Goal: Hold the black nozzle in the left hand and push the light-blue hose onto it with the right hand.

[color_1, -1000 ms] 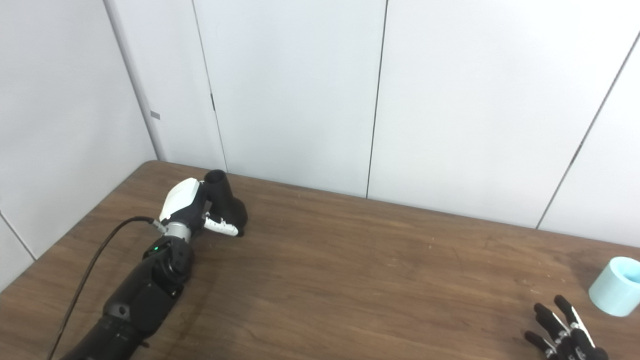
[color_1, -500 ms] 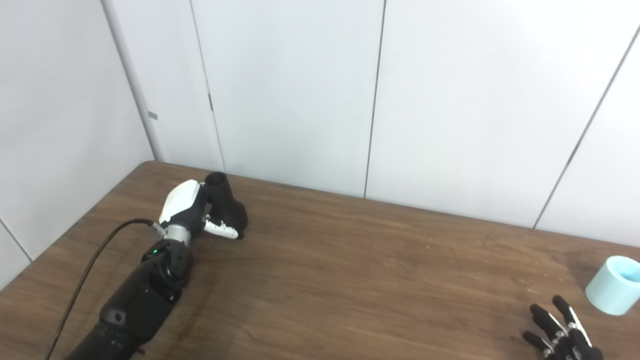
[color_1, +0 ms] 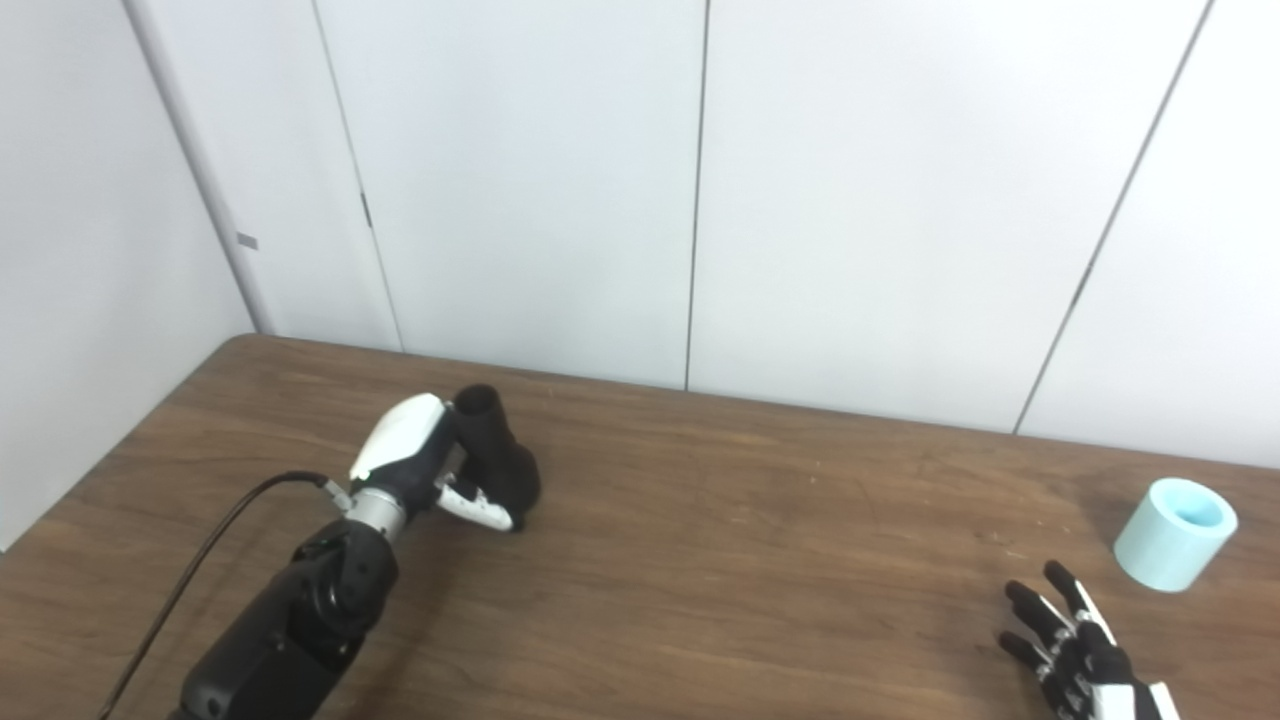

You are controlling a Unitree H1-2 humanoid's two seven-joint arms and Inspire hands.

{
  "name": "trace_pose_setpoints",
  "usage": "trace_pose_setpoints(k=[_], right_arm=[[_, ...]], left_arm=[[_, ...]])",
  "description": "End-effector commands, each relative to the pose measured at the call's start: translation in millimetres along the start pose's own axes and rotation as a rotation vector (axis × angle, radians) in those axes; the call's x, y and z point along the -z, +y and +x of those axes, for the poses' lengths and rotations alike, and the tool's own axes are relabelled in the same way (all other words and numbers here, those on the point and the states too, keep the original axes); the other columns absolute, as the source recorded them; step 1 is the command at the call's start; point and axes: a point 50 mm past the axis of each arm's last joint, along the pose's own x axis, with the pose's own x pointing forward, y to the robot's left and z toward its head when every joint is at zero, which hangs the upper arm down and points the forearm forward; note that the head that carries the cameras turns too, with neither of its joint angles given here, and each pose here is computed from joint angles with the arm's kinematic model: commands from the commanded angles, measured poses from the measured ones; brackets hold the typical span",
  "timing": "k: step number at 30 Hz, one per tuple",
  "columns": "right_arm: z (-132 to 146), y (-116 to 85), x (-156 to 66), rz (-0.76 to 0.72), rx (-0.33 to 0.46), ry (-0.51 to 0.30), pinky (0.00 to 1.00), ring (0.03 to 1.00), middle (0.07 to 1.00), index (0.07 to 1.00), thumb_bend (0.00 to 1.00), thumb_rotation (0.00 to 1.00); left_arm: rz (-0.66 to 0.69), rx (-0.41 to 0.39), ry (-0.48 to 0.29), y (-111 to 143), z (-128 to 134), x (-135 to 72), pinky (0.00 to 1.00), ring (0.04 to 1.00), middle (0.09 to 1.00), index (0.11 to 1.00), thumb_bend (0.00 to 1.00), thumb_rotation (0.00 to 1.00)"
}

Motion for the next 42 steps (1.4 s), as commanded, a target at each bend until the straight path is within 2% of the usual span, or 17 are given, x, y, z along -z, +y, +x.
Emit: trace_pose_setpoints(k=[1,9,15,22,33,41,42], right_arm=[[4.8,8.9,-8.7,0.002,-0.028,-0.020,0.86,0.931,0.867,0.957,0.63,1.00],[4.0,9.0,-26.2,-0.022,-0.022,-0.026,0.86,0.925,0.871,0.963,0.63,1.00],[4.9,15.1,-40.3,-0.025,-0.017,-0.028,0.87,0.927,0.867,0.973,0.59,1.00],[1.5,19.0,-57.5,-0.042,-0.015,-0.035,0.88,0.921,0.864,0.976,0.57,1.00],[3.3,15.3,-80.3,-0.103,-0.021,-0.058,0.88,0.932,0.861,0.968,0.57,1.00],[9.2,5.4,-101.5,-0.219,-0.004,-0.074,0.84,0.918,0.889,0.944,0.50,1.00],[10.5,4.1,-102.8,-0.227,-0.002,-0.073,0.83,0.914,0.890,0.929,0.48,0.95]], left_arm=[[0.028,0.007,-0.060,5.0,0.0,-16.9,1.00,0.666,0.498,0.479,0.52,0.00],[0.040,0.093,-0.156,-22.9,-22.6,-43.2,1.00,0.669,0.499,0.477,0.52,0.00],[0.022,0.167,-0.207,-46.4,-35.3,-56.8,1.00,0.712,0.509,0.469,0.52,0.00],[0.004,0.261,-0.275,-70.6,-50.8,-60.5,1.00,0.727,0.512,0.464,0.52,0.00],[0.019,0.350,-0.387,-97.5,-71.3,-82.2,1.00,0.735,0.518,0.461,0.52,0.00],[0.017,0.385,-0.415,-105.8,-73.1,-84.9,1.00,0.737,0.506,0.470,0.52,0.00],[0.017,0.386,-0.415,-106.3,-73.4,-84.5,1.00,0.738,0.503,0.473,0.52,0.00]])
